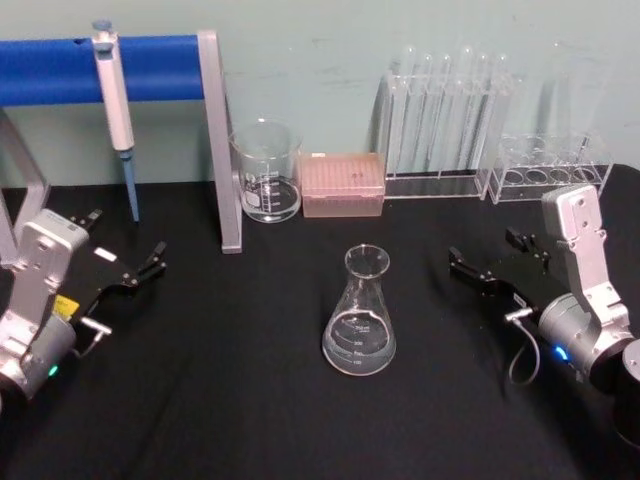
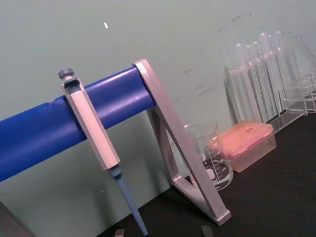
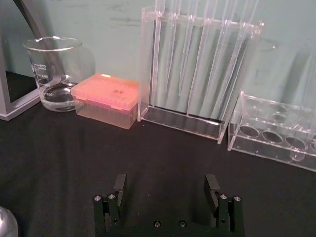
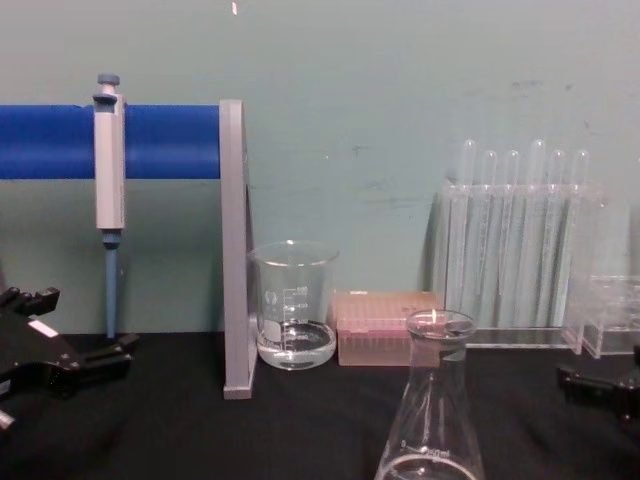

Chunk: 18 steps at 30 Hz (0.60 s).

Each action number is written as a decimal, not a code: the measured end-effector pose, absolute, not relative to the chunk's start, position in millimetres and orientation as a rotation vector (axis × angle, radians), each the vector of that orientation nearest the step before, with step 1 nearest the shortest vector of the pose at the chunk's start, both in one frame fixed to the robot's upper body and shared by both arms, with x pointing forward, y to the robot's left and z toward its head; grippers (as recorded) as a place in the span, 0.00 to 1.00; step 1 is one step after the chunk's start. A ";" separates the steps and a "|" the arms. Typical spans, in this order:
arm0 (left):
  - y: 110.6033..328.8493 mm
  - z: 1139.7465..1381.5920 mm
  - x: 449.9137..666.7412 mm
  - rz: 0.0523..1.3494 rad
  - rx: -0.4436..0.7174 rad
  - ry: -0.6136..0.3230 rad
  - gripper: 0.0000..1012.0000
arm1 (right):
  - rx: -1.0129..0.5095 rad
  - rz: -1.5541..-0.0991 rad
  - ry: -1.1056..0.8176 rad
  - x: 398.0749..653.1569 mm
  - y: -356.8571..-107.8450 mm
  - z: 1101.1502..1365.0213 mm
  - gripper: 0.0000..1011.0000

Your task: Grasp the erlenmeyer flask with one hand, shake it three times, then place it back.

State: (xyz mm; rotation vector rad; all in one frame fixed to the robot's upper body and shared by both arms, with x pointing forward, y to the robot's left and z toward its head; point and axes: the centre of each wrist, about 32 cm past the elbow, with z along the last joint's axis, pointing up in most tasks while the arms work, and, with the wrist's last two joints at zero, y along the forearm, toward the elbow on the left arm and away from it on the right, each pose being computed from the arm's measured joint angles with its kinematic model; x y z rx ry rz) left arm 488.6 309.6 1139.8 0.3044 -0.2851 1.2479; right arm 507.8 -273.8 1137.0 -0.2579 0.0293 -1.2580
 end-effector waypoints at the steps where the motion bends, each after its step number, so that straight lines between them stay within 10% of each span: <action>1: 309.7 1139.8 488.6 1.248 0.304 -0.285 0.99 | -0.261 -1.257 0.036 507.5 -274.1 1136.6 0.99; 18: 309.7 1139.8 488.6 1.248 0.304 -0.285 0.99 | -0.259 -1.247 0.045 508.0 -274.4 1139.1 0.99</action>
